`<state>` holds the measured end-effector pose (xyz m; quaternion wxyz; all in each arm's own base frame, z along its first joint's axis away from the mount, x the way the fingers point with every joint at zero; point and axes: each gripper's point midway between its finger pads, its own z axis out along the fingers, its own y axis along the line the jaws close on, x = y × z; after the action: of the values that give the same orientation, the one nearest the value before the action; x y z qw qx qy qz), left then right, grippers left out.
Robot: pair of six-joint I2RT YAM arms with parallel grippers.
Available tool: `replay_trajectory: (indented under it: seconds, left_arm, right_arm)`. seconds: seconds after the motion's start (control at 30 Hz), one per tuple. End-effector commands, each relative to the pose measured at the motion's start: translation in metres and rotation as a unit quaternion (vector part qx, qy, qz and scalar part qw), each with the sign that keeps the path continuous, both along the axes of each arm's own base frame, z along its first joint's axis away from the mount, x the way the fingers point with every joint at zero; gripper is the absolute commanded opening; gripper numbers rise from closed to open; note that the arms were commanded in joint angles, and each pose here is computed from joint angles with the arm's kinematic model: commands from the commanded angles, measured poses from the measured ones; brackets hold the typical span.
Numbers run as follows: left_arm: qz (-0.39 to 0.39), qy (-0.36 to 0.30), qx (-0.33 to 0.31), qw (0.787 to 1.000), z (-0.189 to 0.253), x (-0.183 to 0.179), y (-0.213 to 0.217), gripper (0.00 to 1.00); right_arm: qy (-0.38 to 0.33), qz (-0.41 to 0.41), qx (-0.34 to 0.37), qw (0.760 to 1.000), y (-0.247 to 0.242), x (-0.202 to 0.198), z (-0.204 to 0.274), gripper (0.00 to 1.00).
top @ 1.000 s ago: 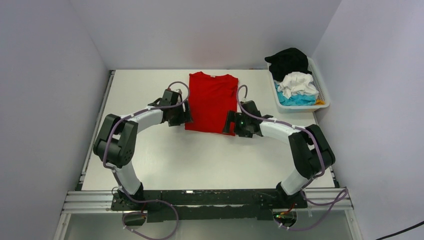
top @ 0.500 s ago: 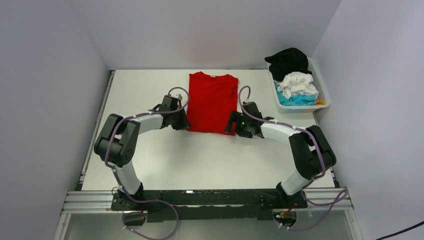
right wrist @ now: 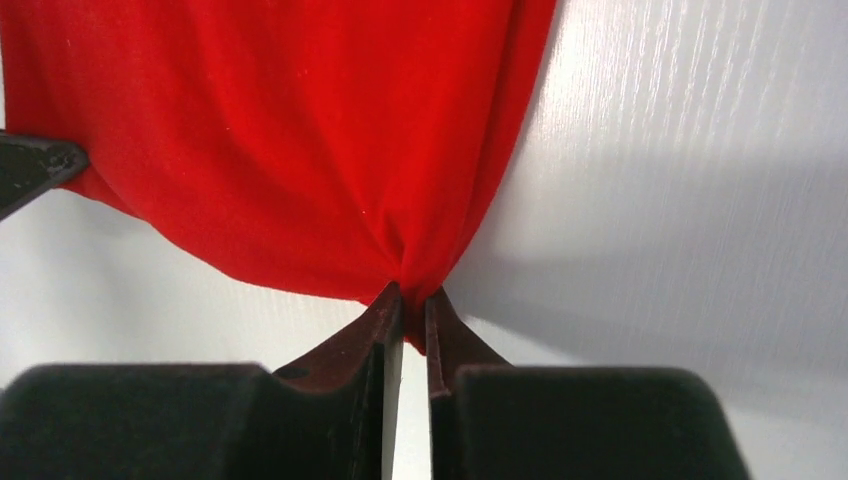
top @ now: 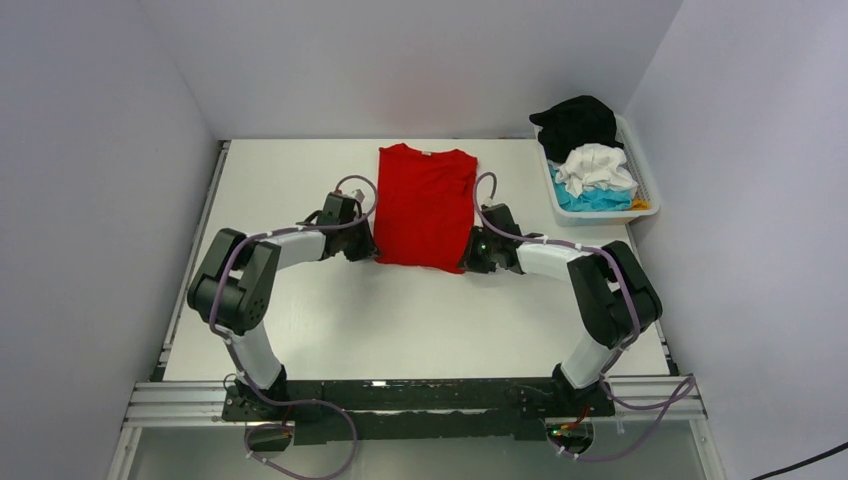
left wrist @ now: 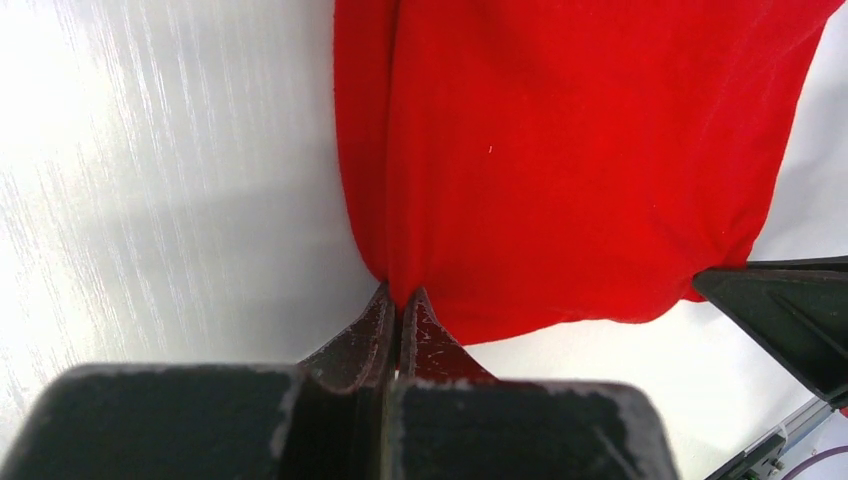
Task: Fold and stack the t-shirts
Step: Grab one side of the 2/3 rectangular tshirt with both arms, then fold the long partially folded tshirt into a neat square
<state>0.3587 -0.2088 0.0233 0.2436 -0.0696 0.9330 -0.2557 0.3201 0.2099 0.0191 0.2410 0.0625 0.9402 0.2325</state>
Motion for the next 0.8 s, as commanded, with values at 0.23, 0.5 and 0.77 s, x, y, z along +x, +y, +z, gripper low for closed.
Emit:
replay_trajectory:
  seconds: [0.23,0.5,0.77]
  left_arm:
    - [-0.008,0.018,0.076,0.997,0.014,-0.094,0.026,0.0]
    - [-0.017,-0.015,0.1,0.995,0.07,-0.161,0.042,0.0]
    - [-0.038,-0.148,0.005,0.988,0.151,-0.158,0.027,0.0]
  right_arm:
    - [0.098,0.125,0.064,0.985,0.006,-0.112,0.033,0.1]
    - [0.153,0.26,0.152,0.941,0.007,-0.196,0.104,0.09]
    - [0.086,0.288,0.196,0.933,0.006,-0.186,0.158,0.08]
